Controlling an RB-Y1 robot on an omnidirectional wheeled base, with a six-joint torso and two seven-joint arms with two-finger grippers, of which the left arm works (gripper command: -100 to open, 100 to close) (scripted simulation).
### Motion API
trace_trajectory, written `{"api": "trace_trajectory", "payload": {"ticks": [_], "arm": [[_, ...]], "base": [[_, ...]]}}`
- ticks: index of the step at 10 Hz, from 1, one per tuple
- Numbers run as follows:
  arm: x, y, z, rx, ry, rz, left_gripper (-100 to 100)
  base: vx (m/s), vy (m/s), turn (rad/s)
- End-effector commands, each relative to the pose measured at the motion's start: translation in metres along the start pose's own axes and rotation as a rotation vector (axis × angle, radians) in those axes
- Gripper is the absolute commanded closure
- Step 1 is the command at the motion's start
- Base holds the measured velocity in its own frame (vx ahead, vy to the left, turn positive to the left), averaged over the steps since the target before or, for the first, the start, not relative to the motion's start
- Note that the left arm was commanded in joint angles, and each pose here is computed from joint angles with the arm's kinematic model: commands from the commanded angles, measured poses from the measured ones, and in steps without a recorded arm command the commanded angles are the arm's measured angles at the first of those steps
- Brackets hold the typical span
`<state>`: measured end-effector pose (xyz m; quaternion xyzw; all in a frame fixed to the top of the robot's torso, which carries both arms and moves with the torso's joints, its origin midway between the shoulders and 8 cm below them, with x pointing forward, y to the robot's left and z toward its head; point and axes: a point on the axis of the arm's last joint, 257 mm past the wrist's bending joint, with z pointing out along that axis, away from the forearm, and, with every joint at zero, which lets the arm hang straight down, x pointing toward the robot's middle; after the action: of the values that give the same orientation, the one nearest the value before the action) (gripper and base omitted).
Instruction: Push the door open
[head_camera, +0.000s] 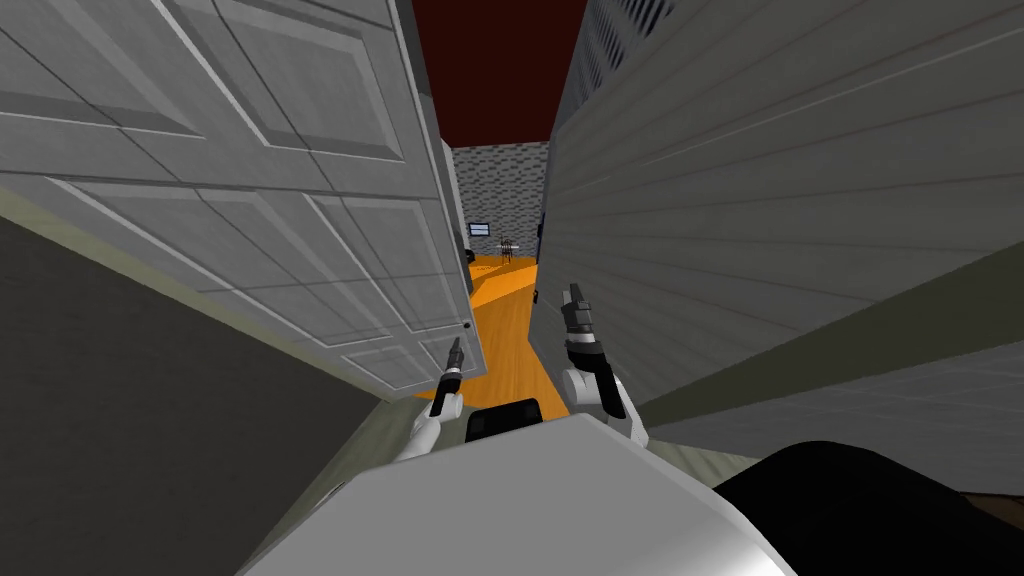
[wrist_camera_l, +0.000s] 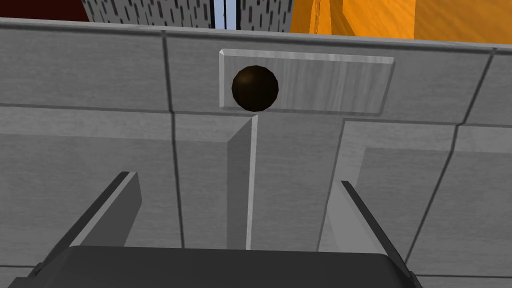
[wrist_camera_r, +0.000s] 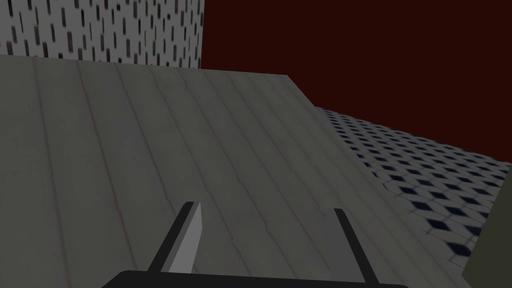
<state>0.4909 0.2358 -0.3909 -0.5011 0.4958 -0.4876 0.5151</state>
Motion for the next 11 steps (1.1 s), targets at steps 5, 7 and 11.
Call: {"api": "trace_trajectory", "payload": {"ticks": [5,7,11], "arm": [[-0.0063,0.0002,-0.0051,0.010,-0.018,-0.001,-100],[-0.0055,0.0005,-0.0054,0.011,-0.018,-0.003,-100],[-0.0055,0.0005,-0.0054,0.011,-0.018,-0.003,100]], "base": [[0.226,0.001,-0.035],[0.145,0.005,-0.010],[-0.023,-0.001,-0.003]]}}
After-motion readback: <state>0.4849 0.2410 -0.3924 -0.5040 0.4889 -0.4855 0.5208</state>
